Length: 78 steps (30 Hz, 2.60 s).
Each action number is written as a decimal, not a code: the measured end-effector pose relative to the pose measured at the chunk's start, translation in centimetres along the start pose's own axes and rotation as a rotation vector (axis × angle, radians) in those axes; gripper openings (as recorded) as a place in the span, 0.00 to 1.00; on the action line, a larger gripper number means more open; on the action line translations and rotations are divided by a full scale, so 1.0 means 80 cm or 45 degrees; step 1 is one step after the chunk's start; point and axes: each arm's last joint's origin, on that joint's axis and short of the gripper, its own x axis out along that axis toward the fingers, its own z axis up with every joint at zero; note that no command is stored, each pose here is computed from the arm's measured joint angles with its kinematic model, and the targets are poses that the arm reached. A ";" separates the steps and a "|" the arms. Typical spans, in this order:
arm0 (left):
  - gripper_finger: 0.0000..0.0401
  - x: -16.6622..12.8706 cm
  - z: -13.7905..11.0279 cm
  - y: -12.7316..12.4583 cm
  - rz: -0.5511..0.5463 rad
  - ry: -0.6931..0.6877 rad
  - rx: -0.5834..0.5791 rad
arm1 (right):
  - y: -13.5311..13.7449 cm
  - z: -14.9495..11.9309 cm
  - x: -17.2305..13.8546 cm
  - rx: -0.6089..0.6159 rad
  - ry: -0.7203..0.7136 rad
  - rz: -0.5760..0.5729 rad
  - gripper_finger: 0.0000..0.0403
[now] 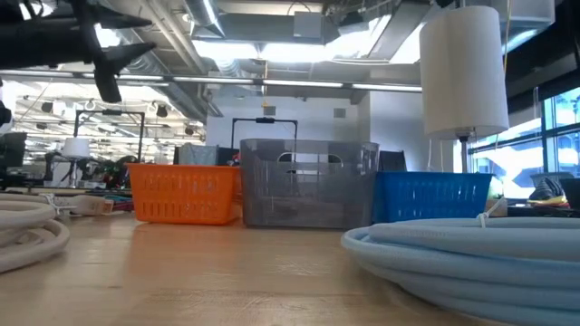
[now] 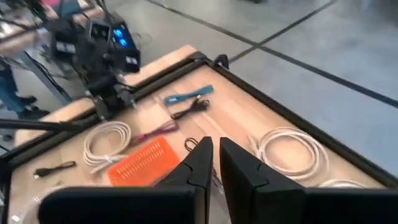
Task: Pick & Place USB Port
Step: Put the blue and white charger cable into the orange bin
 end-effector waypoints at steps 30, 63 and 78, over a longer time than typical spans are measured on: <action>0.30 0.126 0.045 -0.013 1.558 0.993 0.562 | -0.041 0.037 -0.062 -0.153 -0.126 -0.240 0.08; 0.31 0.145 -0.015 0.190 1.836 1.695 0.505 | -0.040 0.037 -0.062 -0.154 -0.112 -0.211 0.08; 0.05 0.144 -0.019 0.198 1.870 1.722 0.586 | -0.040 0.036 -0.062 -0.191 -0.108 -0.213 0.08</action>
